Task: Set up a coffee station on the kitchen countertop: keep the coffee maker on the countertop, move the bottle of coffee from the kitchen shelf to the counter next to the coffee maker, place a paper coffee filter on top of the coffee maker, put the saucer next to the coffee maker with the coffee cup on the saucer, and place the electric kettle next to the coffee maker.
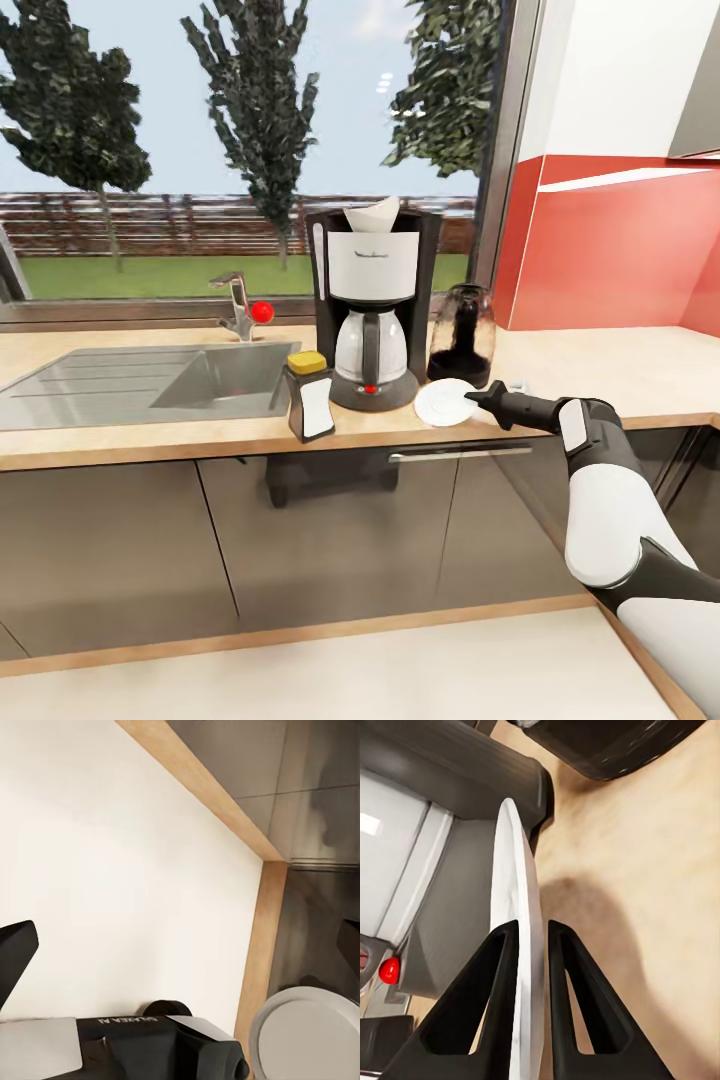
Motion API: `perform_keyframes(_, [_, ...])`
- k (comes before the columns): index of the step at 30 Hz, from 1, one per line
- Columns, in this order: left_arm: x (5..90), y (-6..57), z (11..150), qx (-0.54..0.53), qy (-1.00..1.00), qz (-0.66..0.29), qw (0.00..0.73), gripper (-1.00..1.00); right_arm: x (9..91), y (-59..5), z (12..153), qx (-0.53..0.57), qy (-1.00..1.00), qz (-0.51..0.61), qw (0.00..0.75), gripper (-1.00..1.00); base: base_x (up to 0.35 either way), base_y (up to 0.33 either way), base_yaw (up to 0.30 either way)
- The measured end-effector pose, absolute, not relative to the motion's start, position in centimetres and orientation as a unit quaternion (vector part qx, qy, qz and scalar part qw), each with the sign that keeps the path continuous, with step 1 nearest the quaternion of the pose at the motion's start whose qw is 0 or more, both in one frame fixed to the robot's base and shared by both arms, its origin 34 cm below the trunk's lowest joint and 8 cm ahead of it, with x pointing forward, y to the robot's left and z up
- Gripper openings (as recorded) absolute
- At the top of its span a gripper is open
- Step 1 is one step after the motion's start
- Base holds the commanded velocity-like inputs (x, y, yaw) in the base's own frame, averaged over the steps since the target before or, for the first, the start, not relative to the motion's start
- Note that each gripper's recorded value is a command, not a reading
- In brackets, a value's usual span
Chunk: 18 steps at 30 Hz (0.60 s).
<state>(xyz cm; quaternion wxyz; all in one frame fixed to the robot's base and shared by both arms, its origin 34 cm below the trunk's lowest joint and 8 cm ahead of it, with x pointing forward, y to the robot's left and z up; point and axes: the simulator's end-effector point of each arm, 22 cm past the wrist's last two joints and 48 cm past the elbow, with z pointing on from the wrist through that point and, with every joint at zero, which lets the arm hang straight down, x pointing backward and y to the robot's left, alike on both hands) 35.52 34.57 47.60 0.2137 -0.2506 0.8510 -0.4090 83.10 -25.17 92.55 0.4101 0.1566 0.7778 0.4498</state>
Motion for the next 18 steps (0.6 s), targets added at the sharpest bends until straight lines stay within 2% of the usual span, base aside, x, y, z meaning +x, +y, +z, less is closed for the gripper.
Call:
perform_keyframes(6, [35.52,34.57,47.61,-0.251,0.851,-0.409,0.214,1.00,83.09,-25.17,92.56,0.157,0.778,0.450,0.410,-1.00,0.078,0.000,0.000])
perform_keyframes(18, [35.53,34.58,47.61,-0.251,0.851,-0.409,0.214,1.00,83.10,-25.16,92.53,0.157,0.778,0.450,0.410,-1.00,0.004,0.000,0.000])
